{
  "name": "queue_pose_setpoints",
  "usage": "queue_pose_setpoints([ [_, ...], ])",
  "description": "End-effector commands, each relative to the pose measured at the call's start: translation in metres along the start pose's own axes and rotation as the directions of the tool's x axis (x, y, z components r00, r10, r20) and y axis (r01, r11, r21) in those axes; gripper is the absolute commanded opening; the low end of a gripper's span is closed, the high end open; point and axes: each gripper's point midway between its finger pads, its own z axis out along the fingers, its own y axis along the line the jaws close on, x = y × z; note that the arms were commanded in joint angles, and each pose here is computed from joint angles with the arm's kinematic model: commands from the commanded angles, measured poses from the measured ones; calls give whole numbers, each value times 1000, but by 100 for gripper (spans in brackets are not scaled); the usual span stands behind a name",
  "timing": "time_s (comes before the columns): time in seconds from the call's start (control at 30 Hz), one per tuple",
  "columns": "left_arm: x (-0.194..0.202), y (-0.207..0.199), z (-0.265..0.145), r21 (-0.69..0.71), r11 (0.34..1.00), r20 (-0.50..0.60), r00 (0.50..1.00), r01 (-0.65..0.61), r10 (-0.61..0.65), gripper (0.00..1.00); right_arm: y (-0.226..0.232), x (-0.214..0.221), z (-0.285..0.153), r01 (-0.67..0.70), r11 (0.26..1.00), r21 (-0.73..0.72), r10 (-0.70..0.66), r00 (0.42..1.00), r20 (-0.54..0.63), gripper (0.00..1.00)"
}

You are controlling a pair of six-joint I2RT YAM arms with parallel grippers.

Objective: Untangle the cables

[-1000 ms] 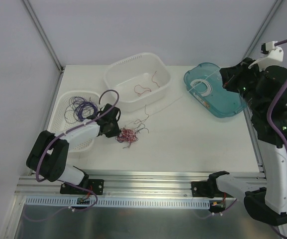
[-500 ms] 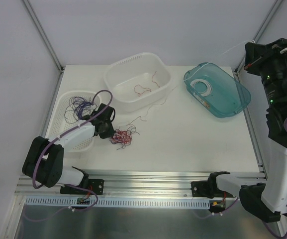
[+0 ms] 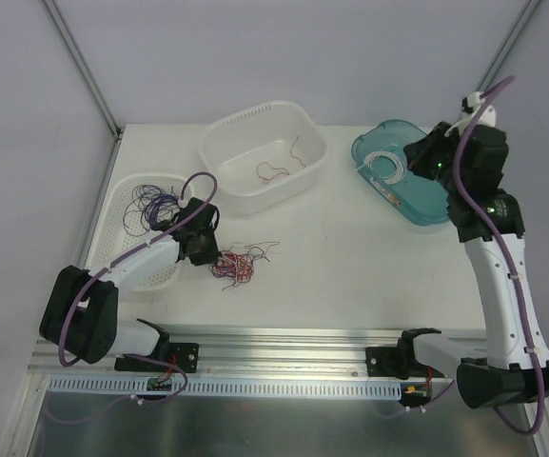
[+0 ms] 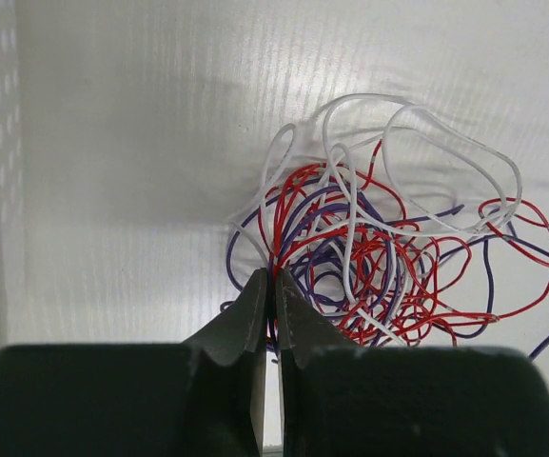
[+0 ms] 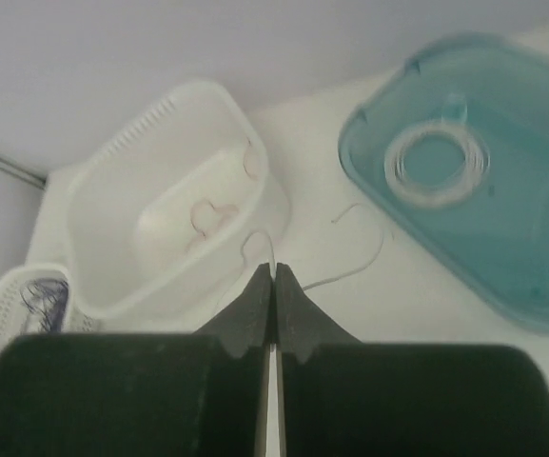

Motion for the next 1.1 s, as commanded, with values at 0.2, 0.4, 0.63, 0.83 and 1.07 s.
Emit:
queue_pose_setpoints([
  [0.2,-13,-12,-22,79,993,38,996,-84,81,0,-70,193,3,-38,983,178,111,901,-419,34],
  [0.4,-17,-14,-23,81,991,47,993,-108,105,0,-51,224,-8,244,969,36,-179,794,-581,77],
  [0.63,-18,-18,-23,95,989,41,994,-109,106,0,46,281,-10,214,849,-483,-496,638,-589,79],
  [0.83,-16,-18,-21,93,990,31,994,-103,100,0,72,342,-8,190,815,-547,-556,522,-648,79],
  [1.07,-14,-19,-20,98,992,20,996,-86,85,0,3,331,0,376,925,-54,-307,654,-691,81],
])
